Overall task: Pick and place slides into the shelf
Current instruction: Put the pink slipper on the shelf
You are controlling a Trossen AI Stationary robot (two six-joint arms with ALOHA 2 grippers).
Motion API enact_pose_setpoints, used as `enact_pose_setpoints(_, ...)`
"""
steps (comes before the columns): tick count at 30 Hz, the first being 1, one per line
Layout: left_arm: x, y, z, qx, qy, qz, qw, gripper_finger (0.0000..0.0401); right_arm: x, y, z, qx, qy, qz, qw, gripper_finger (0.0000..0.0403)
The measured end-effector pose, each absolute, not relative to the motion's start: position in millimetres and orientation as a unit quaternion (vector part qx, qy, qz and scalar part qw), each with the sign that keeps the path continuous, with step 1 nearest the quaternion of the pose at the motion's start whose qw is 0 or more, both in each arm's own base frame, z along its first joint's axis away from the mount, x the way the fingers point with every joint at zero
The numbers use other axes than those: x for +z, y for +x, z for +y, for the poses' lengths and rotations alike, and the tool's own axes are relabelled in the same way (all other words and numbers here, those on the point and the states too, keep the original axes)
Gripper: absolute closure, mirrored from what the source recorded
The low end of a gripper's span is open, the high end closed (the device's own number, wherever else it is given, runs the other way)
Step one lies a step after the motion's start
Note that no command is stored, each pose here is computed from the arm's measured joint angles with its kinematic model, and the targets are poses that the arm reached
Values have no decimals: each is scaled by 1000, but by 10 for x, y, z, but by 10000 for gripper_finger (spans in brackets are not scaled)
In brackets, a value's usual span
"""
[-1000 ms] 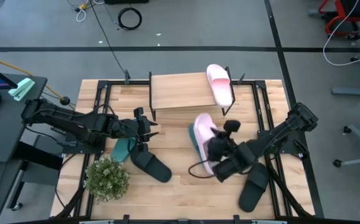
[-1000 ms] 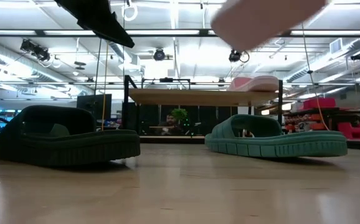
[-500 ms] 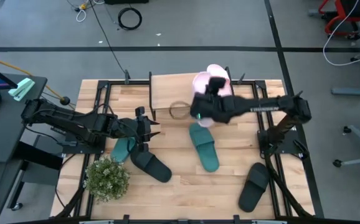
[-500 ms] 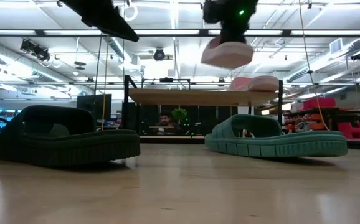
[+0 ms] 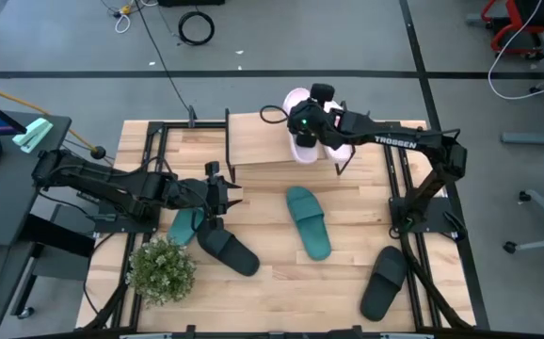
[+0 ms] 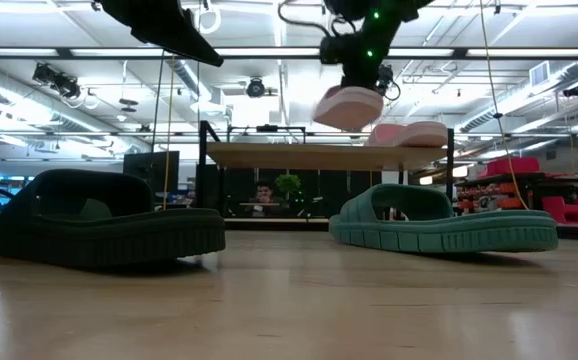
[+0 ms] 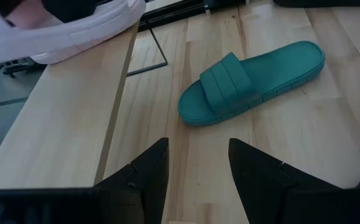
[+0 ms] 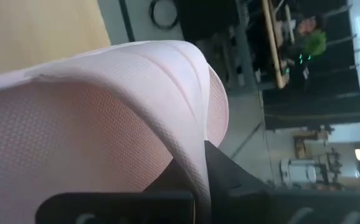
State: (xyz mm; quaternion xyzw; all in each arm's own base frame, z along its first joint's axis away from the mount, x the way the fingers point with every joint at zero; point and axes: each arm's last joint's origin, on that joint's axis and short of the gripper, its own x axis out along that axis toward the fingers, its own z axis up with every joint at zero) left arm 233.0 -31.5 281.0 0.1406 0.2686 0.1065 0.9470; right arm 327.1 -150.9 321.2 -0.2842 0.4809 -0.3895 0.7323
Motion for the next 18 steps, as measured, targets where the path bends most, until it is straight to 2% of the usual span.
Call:
enact_pose_setpoints(7, 2805, 2327, -315, 111, 123, 269, 949, 229, 3137, 3273, -1618, -353, -264, 485, 755, 394)
enact_pose_setpoints(18, 2802, 2325, -314, 121, 89, 267, 952, 229, 2787, 3407, -1734, -337, -281, 544, 715, 394)
